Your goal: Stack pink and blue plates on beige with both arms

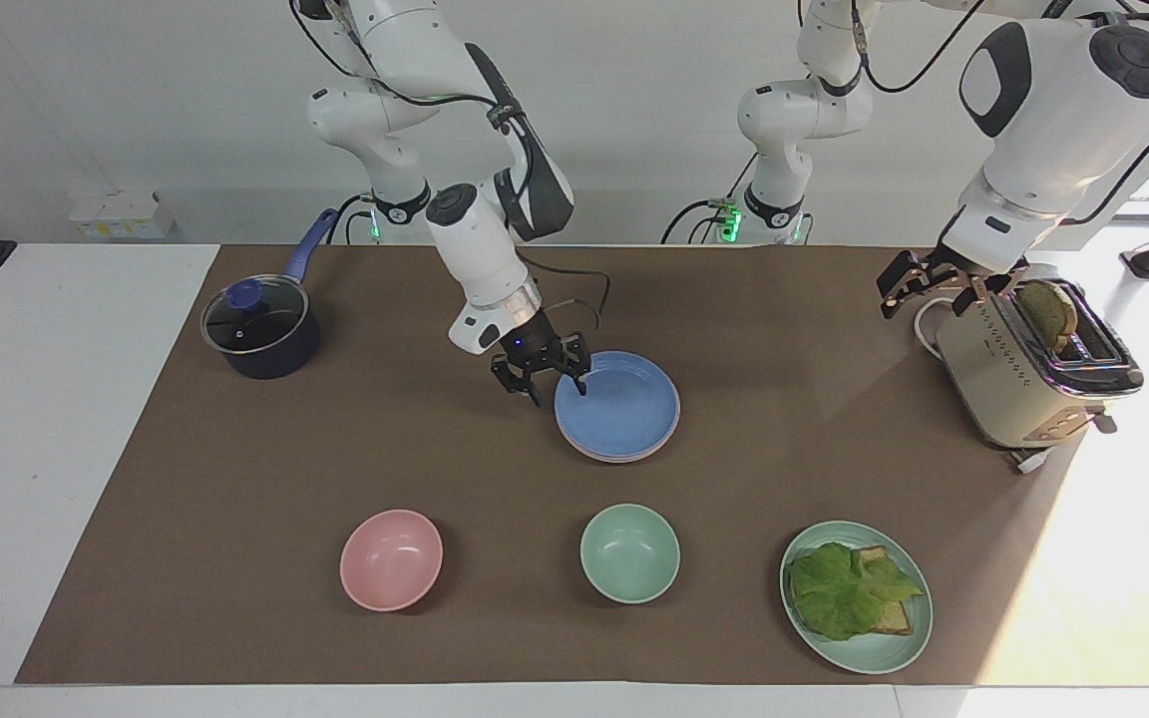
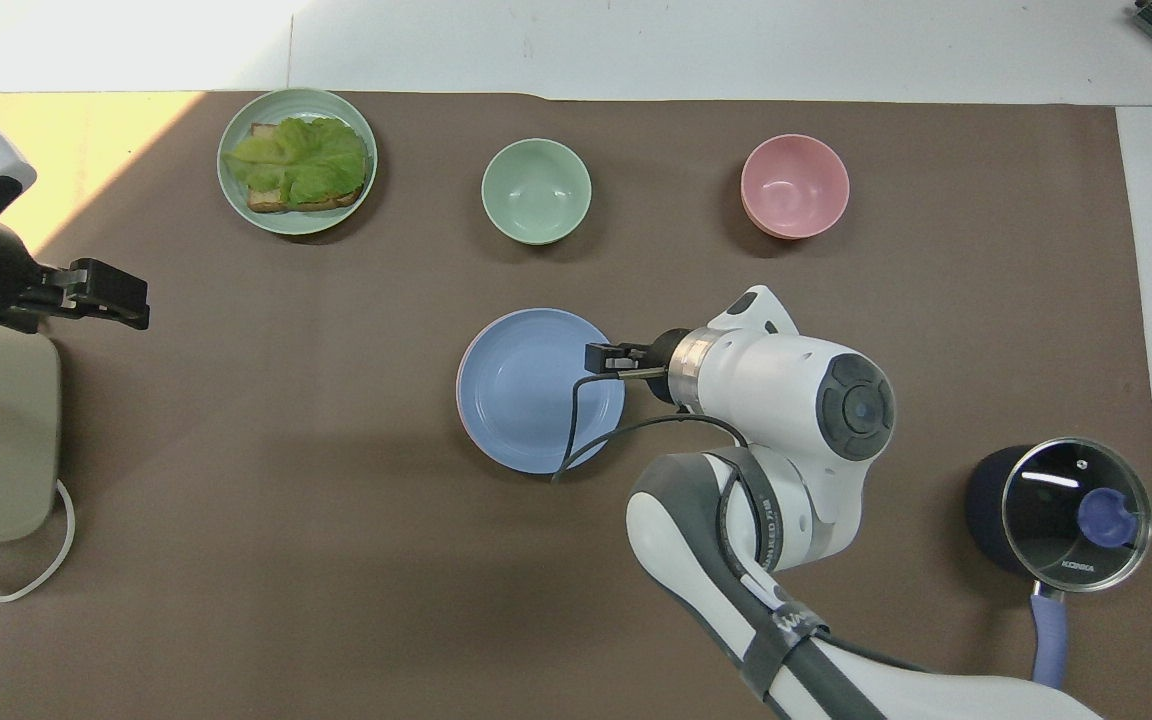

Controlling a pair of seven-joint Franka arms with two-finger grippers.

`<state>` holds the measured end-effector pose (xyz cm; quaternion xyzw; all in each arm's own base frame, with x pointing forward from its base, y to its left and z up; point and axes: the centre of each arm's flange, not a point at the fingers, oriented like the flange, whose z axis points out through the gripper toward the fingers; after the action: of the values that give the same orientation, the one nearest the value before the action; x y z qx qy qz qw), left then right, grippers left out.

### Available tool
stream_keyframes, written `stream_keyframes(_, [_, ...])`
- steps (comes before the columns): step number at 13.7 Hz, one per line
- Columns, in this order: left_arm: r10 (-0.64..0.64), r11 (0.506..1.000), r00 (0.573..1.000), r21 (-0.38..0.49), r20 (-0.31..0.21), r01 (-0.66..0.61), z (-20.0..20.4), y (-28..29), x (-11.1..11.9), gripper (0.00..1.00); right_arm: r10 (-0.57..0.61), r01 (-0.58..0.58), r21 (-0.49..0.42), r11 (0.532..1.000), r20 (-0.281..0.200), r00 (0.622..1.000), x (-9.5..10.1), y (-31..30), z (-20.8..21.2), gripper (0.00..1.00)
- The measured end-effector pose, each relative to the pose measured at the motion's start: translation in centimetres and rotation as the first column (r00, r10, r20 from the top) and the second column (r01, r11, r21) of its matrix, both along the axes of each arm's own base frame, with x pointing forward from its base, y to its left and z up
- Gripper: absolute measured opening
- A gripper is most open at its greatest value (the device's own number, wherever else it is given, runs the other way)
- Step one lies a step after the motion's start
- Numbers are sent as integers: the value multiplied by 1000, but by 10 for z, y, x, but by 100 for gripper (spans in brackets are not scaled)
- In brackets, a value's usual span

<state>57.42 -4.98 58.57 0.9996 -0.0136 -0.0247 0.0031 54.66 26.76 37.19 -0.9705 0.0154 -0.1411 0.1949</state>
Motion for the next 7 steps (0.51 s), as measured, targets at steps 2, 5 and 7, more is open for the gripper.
stream_keyframes(2, [0,1000,1000,0,0,0,0,0,0,100,-54,54,16,998,0,999,13,-33,21,91])
stream_keyframes(5, [0,1000,1000,0,0,0,0,0,0,100,-107,107,-8,994,-28,994,25,-109,63,98])
stream_keyframes(7, [0,1000,1000,0,0,0,0,0,0,100,-94,90,-103,991,-40,995,21,-155,89,100])
